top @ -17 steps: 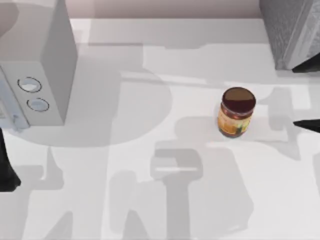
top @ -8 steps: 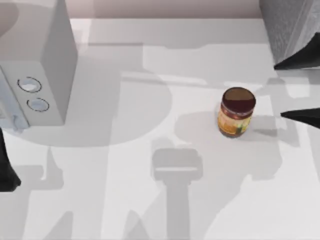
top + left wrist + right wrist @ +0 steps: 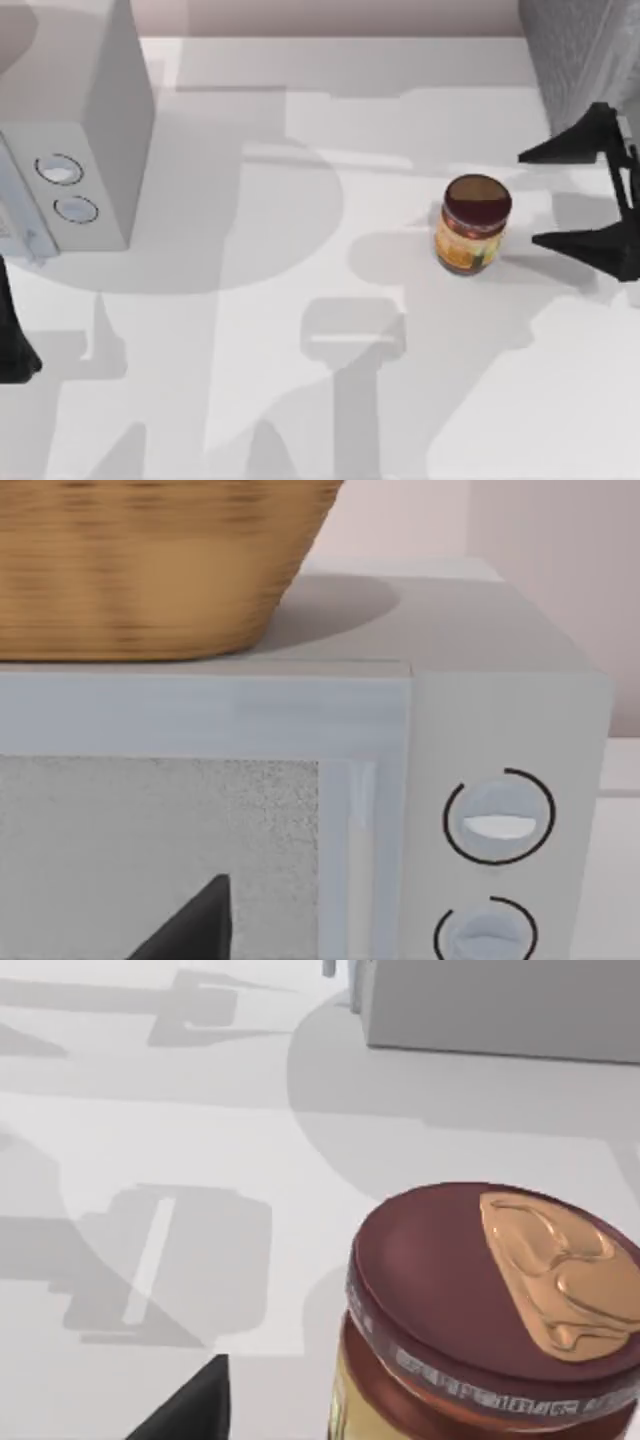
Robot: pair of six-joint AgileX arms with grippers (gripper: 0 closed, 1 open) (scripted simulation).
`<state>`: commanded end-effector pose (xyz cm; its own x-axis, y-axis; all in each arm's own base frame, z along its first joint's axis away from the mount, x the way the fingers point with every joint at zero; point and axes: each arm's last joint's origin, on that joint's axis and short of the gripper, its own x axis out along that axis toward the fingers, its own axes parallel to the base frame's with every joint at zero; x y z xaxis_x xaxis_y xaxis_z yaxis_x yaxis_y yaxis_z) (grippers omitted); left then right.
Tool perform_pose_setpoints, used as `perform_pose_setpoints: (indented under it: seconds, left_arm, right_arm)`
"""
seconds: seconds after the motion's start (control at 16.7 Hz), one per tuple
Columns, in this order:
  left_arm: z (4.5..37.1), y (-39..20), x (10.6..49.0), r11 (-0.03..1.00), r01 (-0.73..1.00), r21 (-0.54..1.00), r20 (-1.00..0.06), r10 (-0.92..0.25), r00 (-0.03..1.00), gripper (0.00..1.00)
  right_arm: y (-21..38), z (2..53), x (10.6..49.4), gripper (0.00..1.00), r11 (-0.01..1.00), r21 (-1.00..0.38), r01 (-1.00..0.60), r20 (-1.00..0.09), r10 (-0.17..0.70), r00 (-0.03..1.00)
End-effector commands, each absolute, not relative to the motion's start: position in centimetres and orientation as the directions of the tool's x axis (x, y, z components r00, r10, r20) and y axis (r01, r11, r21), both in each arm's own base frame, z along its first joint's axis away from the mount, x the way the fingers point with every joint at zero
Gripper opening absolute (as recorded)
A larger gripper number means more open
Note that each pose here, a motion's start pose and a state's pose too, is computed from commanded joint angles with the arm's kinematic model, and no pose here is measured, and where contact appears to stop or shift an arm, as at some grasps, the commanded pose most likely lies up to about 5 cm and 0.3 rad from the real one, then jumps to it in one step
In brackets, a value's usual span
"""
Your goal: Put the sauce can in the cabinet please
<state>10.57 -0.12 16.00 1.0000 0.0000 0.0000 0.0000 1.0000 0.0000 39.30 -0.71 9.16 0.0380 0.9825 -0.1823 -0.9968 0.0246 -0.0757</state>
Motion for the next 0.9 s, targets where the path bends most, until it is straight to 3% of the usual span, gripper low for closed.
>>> perform_pose_setpoints:
  seconds: [0.36, 0.9]
  left_arm:
    - [16.0, -0.1, 10.6, 1.0, 0.0, 0.0, 0.0, 0.0, 1.0, 1.0]
    - [16.0, -0.1, 10.6, 1.0, 0.0, 0.0, 0.0, 0.0, 1.0, 1.0]
  right_arm:
    - [0.5, 2.9, 40.4, 1.0, 0.012, -0.005, -1.0, -0.104, 0.995, 0.013]
    - [0.5, 2.5, 40.4, 1.0, 0.014, 0.0, -1.0, -0.101, 0.995, 0.014]
